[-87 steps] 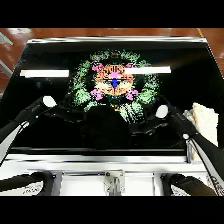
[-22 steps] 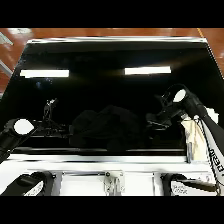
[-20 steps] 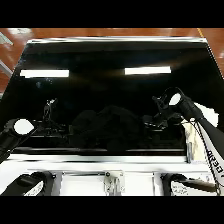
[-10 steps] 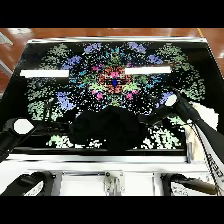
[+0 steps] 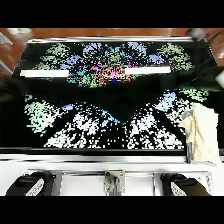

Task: Fold the shirts.

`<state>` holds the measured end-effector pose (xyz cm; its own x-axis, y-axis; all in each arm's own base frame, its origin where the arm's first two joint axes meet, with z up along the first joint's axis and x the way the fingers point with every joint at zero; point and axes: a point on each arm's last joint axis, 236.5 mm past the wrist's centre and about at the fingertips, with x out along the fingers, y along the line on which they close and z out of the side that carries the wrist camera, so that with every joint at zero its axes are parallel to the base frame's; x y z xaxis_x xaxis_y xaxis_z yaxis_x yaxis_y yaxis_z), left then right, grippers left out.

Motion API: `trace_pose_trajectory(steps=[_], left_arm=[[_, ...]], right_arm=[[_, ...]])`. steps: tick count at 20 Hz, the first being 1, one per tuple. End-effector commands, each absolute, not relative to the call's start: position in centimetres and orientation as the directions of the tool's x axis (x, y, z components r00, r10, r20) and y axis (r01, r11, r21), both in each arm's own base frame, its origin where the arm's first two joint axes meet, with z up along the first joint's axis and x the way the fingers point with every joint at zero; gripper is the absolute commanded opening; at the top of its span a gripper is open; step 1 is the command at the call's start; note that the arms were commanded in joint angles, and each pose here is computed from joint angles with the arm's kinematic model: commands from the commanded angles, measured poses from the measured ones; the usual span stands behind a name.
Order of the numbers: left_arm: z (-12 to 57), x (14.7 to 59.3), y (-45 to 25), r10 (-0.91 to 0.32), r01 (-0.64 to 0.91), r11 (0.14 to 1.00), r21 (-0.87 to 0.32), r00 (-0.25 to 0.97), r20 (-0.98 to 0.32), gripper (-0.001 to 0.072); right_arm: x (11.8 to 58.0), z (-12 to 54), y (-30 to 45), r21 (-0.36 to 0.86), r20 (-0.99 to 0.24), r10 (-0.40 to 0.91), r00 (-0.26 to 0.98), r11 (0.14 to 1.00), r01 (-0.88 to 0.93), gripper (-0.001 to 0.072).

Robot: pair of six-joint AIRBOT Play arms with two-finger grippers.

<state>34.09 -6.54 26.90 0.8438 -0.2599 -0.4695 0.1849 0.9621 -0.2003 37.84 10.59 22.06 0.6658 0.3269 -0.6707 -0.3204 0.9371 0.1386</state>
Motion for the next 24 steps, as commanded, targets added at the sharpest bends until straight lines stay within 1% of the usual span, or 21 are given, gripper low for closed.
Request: trace_pose_trajectory(steps=[1,2,4,6,7,8,9,11,13,15,16,18,19,20,22,24], left_arm=[[38.4,30.3,-3.7,-0.174,0.144,0.981,-0.128,0.95,-0.261,0.0046],[39.1,29.2,-3.8,-0.178,0.151,0.981,-0.12,0.947,-0.266,0.0046],[37.9,27.9,-3.9,-0.181,0.154,0.982,-0.108,0.926,-0.331,0.0046],[34.7,26.8,-3.3,-0.155,0.13,0.988,-0.087,0.874,-0.461,0.0046],[32.9,26.0,-3.1,-0.148,0.123,0.989,-0.082,0.837,-0.527,0.0046],[31.2,25.4,-3.1,-0.149,0.122,0.989,-0.085,0.801,-0.58,0.0046],[29.6,25.2,-3.2,-0.15,0.12,0.989,-0.09,0.77,-0.62,0.0046],[25.9,24.7,-3.2,-0.156,0.113,0.988,-0.107,0.708,-0.689,0.0046],[21.0,23.6,-3.4,-0.163,0.101,0.987,-0.129,0.629,-0.76,0.0046],[15.2,22.0,-3.5,-0.169,0.069,0.985,-0.157,0.53,-0.831,0.0046],[12.3,21.1,-3.6,-0.173,0.044,0.984,-0.174,0.485,-0.857,0.0046],[8.0,19.6,-4.2,-0.199,0.0,0.975,-0.221,0.434,-0.879,0.0046],[6.6,19.2,-5.0,-0.232,-0.003,0.966,-0.258,0.423,-0.876,0.0046],[5.4,18.9,-6.0,-0.275,-0.001,0.953,-0.302,0.413,-0.868,0.0046],[3.9,18.9,-7.9,-0.356,-0.006,0.92,-0.392,0.404,-0.843,0.0046],[3.3,20.0,-9.2,-0.41,-0.018,0.886,-0.464,0.439,-0.799,0.0046]], right_arm=[[34.8,36.0,8.9,0.056,-0.374,0.3,0.878,0.952,-0.302,0.0061],[33.7,38.6,8.7,0.055,-0.308,0.302,0.902,0.952,-0.3,0.0061],[31.9,42.0,8.4,0.065,-0.229,0.3,0.926,0.954,-0.293,0.006],[30.3,43.6,8.2,0.088,-0.199,0.303,0.932,0.953,-0.291,0.0061],[29.5,43.6,8.2,0.094,-0.21,0.305,0.929,0.952,-0.291,0.0061],[28.8,42.8,8.2,0.097,-0.246,0.307,0.92,0.952,-0.291,0.0061],[28.3,41.3,8.3,0.103,-0.308,0.311,0.899,0.951,-0.293,0.0061],[26.9,36.9,8.2,0.114,-0.491,0.305,0.816,0.951,-0.286,0.006],[24.9,32.4,7.9,0.123,-0.673,0.287,0.682,0.952,-0.279,0.0061],[24.0,28.2,7.9,0.161,-0.805,0.272,0.528,0.956,-0.246,0.0061],[23.9,25.8,8.1,0.175,-0.852,0.267,0.451,0.956,-0.236,0.0061],[24.8,20.9,8.4,0.198,-0.902,0.261,0.343,0.958,-0.209,0.0061],[25.9,17.8,8.8,0.216,-0.913,0.268,0.308,0.958,-0.191,0.0061],[27.6,14.7,9.2,0.235,-0.912,0.277,0.302,0.957,-0.169,0.0061],[31.6,8.8,10.0,0.27,-0.896,0.294,0.333,0.956,-0.117,0.0061],[36.4,4.7,10.5,0.293,-0.866,0.296,0.404,0.954,-0.07,0.0061]])
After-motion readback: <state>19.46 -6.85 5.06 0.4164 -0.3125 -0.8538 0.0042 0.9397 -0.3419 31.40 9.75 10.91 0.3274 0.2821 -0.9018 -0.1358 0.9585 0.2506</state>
